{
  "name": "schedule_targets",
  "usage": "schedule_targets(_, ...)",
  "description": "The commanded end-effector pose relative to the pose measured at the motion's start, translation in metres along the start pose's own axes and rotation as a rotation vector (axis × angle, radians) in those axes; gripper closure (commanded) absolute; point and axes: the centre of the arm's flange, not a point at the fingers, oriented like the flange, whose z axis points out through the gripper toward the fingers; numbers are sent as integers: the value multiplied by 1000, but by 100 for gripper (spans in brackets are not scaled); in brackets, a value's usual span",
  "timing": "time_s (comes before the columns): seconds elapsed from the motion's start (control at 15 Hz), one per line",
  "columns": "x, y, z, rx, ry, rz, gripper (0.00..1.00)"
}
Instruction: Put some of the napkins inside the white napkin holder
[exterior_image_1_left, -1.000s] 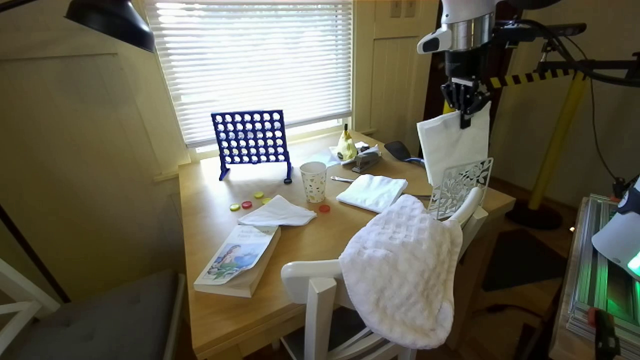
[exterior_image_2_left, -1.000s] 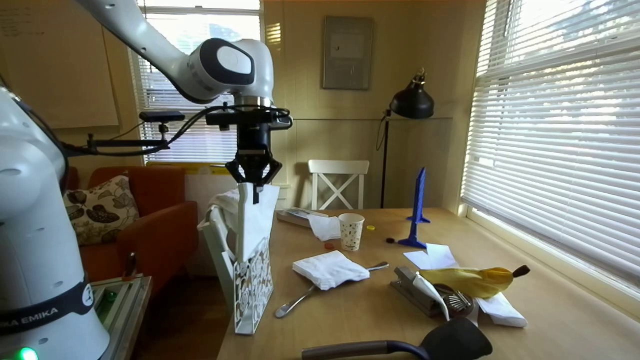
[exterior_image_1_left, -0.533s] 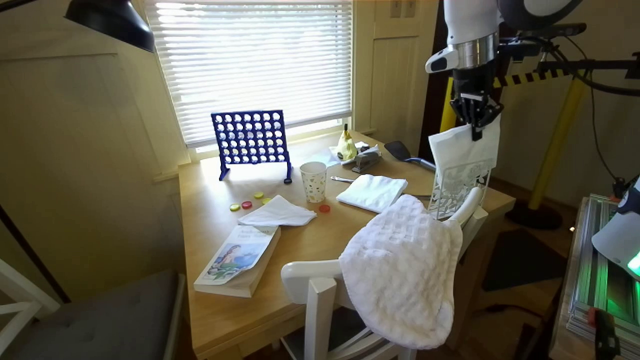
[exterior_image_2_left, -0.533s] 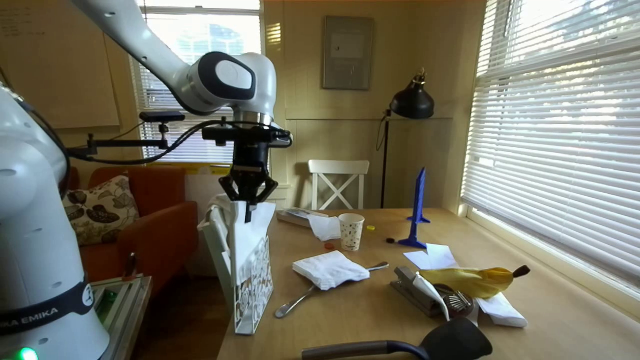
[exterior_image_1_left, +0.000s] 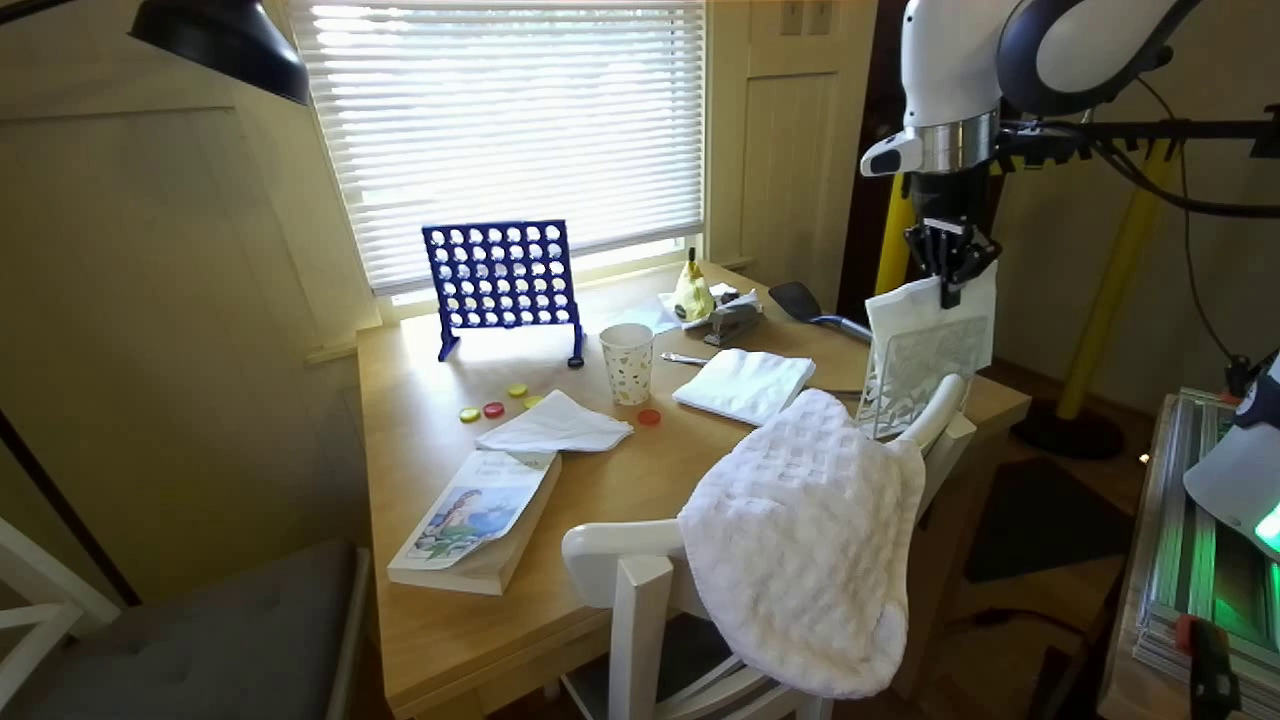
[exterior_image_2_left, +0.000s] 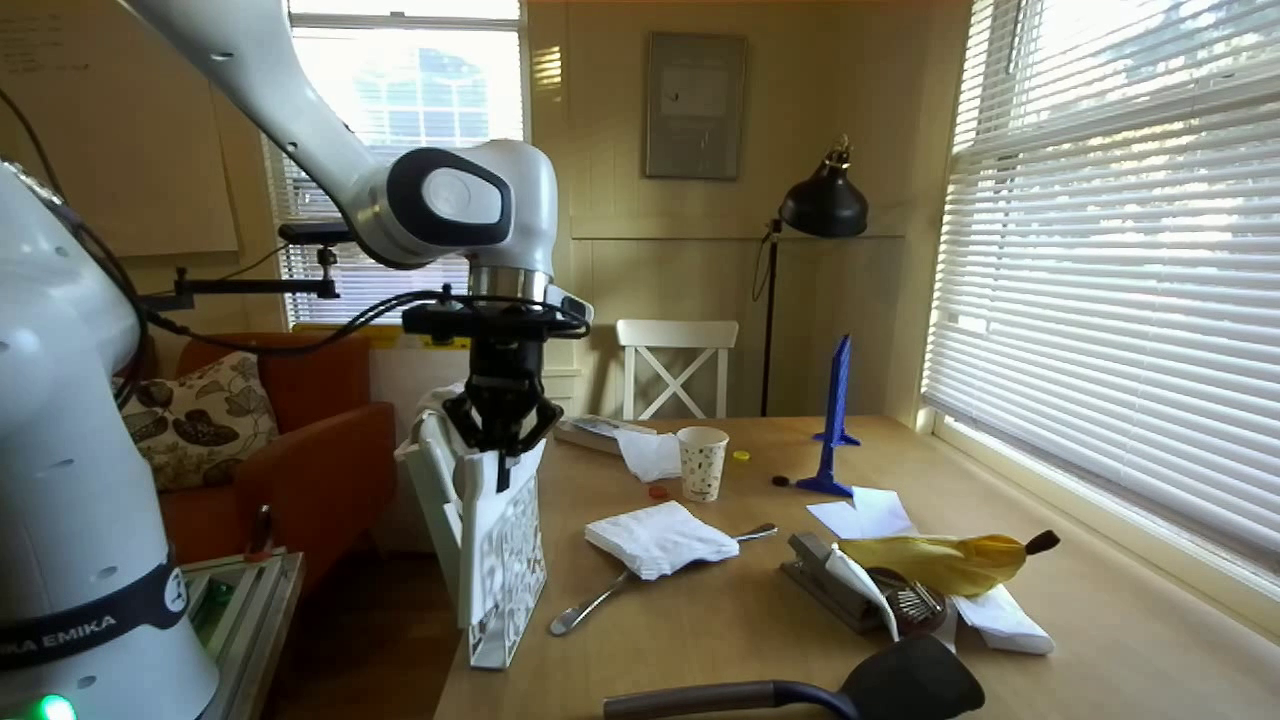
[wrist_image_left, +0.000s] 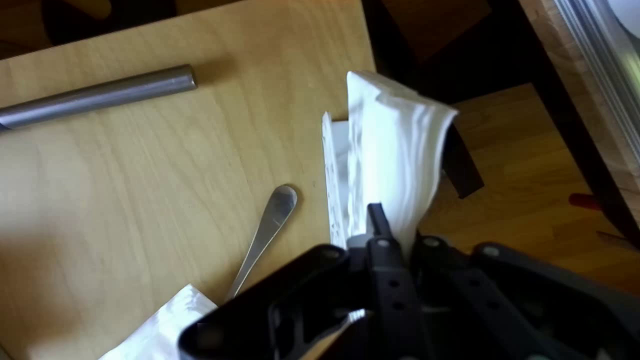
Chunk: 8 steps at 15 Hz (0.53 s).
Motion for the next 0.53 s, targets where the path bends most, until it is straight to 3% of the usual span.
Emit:
schedule_targets(0.0,0,1,1,1,1,1,96)
schedule_targets(0.47,0,-12,1,-42,43,-74,99)
